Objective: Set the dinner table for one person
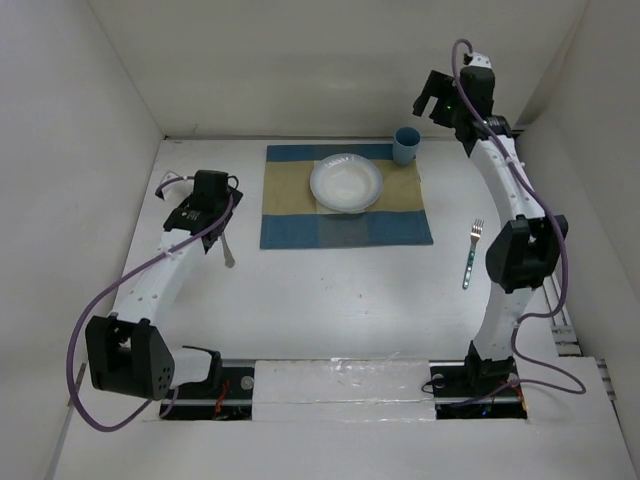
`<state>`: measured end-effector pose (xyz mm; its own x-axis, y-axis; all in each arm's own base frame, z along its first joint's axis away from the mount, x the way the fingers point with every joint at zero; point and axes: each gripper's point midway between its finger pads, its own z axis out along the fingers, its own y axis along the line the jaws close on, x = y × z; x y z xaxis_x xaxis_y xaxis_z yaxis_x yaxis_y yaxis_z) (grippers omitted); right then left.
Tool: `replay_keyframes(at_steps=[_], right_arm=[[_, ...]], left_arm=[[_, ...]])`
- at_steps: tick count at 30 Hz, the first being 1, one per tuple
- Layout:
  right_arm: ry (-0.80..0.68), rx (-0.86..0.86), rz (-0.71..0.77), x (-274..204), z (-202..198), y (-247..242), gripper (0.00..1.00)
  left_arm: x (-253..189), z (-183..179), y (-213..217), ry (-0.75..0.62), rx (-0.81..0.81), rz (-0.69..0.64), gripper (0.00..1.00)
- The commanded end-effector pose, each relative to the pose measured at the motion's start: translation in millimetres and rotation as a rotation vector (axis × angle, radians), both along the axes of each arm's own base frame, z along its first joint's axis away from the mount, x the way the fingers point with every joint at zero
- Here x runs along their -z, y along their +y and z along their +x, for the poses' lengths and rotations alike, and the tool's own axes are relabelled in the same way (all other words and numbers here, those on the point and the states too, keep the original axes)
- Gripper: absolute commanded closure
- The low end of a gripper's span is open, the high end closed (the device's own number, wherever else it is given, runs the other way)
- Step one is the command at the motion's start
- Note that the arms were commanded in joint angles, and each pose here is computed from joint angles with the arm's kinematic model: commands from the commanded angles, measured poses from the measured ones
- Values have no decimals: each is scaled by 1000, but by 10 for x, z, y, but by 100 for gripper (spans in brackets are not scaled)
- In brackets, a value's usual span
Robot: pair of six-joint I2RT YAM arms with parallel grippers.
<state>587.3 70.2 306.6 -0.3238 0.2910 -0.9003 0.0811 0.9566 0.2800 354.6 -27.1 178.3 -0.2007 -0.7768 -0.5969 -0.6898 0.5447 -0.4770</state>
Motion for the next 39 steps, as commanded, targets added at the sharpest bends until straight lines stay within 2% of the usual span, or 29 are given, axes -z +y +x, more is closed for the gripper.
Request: replay_keyframes(at_steps=[1, 5, 7, 8, 9, 10, 12, 14, 23, 30, 32, 33, 39], right_arm=[[-103, -127, 209, -349, -63, -84, 0], [-109, -103, 185, -467, -296, -12, 0], [-90, -91, 169, -367, -405, -11, 0], [-86, -104, 170, -364, -475, 59, 0], [-89, -105, 170, -369, -585, 51, 0], [-94, -116, 170, -377, -653, 102, 0], [-115, -135, 183, -402, -813, 157, 0], [-123, -142, 193, -398, -888, 200, 0], [-118, -272, 228, -402, -1056, 552, 0], [-149, -327, 303, -473, -1189, 635, 0], [-159, -328, 303, -489, -1211, 633, 0], [-156, -337, 305, -480, -1247, 643, 0], [-185, -350, 308, -564, -1316, 586, 0]], left_arm=[[-89, -74, 220, 8, -111, 17, 0], [39, 74, 188, 97, -63, 37, 0], [287, 136, 249, 219, 4, 21, 0], [309, 198, 254, 239, 49, 0, 0], [392, 239, 124, 266, 150, -80, 0], [577, 264, 216, 322, 172, -108, 0], [628, 335, 186, 354, 271, -98, 0], [820, 274, 250, 447, 265, -72, 0], [1225, 148, 343, 586, 274, -30, 0], [1770, -106, 322, 761, 299, -59, 26], [1927, -195, 324, 815, 310, -63, 28], [1966, -211, 323, 827, 310, -65, 34], [2053, -252, 341, 850, 305, -59, 46]])
